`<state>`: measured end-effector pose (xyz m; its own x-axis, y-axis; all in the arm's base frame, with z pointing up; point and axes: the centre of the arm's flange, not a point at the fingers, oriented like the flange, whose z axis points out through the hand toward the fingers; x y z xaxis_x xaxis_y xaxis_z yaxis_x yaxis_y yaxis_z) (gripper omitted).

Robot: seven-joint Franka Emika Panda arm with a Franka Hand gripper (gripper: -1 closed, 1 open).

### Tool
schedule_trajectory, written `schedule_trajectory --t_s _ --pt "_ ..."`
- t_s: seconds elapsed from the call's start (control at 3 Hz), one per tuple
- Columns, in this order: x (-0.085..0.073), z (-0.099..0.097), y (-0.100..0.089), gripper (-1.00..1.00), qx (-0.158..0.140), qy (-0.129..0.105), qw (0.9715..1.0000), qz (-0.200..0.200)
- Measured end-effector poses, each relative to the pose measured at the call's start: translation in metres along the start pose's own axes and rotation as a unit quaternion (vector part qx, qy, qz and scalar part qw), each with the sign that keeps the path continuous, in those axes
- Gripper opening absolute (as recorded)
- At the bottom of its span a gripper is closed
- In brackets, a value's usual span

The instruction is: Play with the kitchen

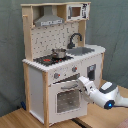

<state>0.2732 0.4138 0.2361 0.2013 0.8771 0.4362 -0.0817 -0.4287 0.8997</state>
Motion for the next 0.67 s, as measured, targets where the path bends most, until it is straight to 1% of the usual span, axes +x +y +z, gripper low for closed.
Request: schedule_trajectory --t_s 0.33,0.67 --pt "0.010 0.023 -0.007 1.00 0.006 -0.008 0.9999 -0.007" --pt "0.020 0.047 -0.010 1.00 0.006 -0.016 0.9998 -0.012"
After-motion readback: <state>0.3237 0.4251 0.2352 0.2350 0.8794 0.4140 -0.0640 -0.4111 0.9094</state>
